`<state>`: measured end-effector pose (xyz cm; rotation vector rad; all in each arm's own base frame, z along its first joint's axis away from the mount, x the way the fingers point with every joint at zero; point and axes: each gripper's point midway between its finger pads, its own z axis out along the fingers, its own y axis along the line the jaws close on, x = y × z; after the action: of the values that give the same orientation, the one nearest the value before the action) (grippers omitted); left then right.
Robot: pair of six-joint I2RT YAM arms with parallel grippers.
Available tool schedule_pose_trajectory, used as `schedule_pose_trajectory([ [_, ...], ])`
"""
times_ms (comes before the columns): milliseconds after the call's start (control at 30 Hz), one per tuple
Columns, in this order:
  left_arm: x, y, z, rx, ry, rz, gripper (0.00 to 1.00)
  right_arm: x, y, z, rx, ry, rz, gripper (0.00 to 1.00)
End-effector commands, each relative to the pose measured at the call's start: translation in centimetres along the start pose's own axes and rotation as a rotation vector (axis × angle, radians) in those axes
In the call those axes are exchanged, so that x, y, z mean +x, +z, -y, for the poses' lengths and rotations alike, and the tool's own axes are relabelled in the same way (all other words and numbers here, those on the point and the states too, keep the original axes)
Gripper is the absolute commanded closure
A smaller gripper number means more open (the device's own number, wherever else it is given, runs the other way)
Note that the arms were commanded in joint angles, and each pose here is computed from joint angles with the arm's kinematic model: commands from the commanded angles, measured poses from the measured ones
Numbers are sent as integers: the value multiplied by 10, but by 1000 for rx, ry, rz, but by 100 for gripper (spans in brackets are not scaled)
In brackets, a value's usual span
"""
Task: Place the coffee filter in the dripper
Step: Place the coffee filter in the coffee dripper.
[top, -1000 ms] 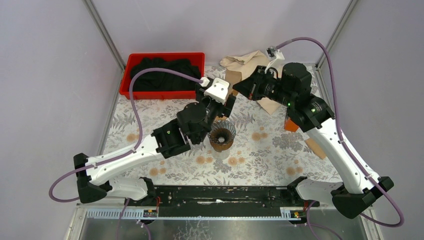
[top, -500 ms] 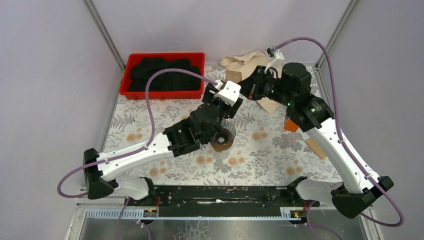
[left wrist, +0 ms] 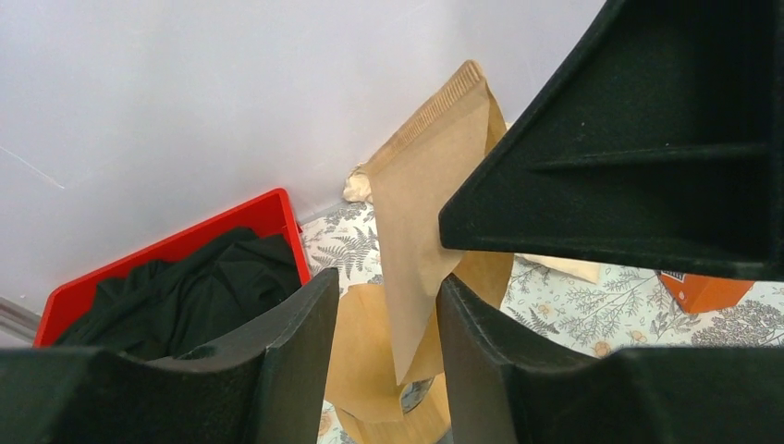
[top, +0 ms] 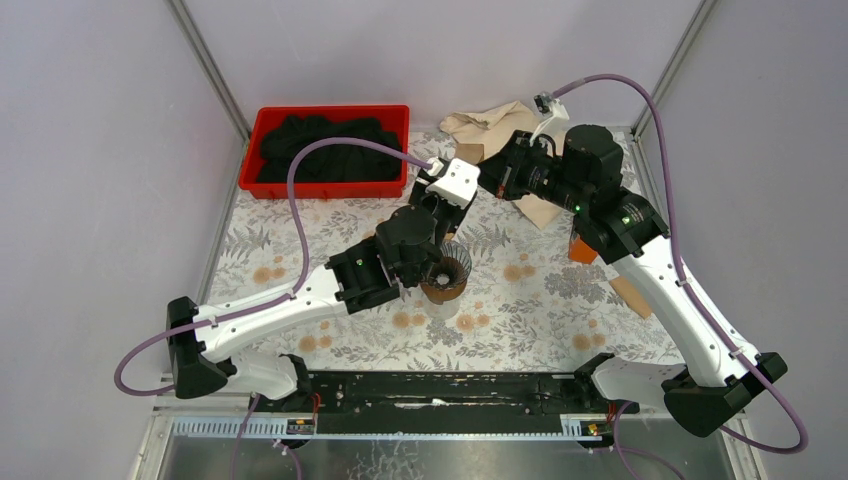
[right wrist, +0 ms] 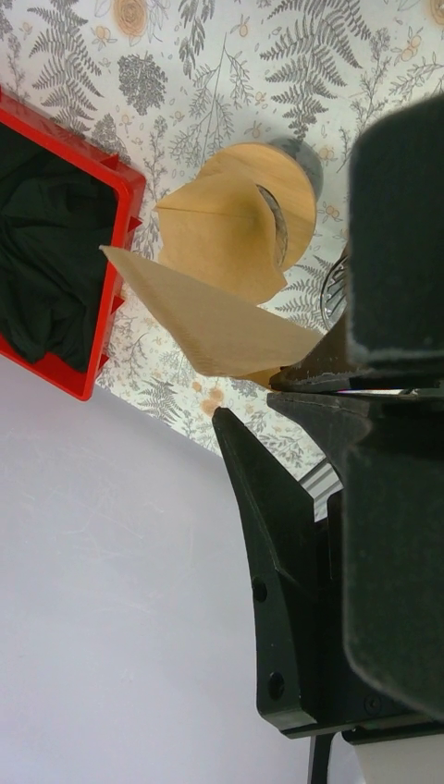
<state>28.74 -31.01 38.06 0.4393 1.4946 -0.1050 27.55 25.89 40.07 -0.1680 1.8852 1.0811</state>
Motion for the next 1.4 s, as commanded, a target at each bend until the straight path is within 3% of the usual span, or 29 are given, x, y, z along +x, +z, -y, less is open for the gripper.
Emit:
schedule_pose_trajectory([
  [0, -12, 4, -4, -44, -31, 48, 51, -11, 1, -21, -78, 5, 37, 100],
  [267, -10, 9, -3, -71, -6, 43, 52, -9, 2, -22, -80, 15, 28, 100],
  [500, -7, 7, -4, -71, -11, 32, 76, -7, 2, -20, -80, 10, 23, 100],
  [633, -7, 2, -4, -60, -43, 25, 86, -11, -1, -24, -94, -1, 43, 94],
  [867, -7, -5, -9, -53, -91, -5, 100, -26, -18, -38, -135, -51, 113, 75],
  [1133, -1, -10, -12, -71, -152, -79, 100, -34, -36, -39, -121, -124, 175, 62],
  [1367, -1, -13, -17, -111, -199, -128, 100, -21, -25, -18, -44, -128, 125, 57],
])
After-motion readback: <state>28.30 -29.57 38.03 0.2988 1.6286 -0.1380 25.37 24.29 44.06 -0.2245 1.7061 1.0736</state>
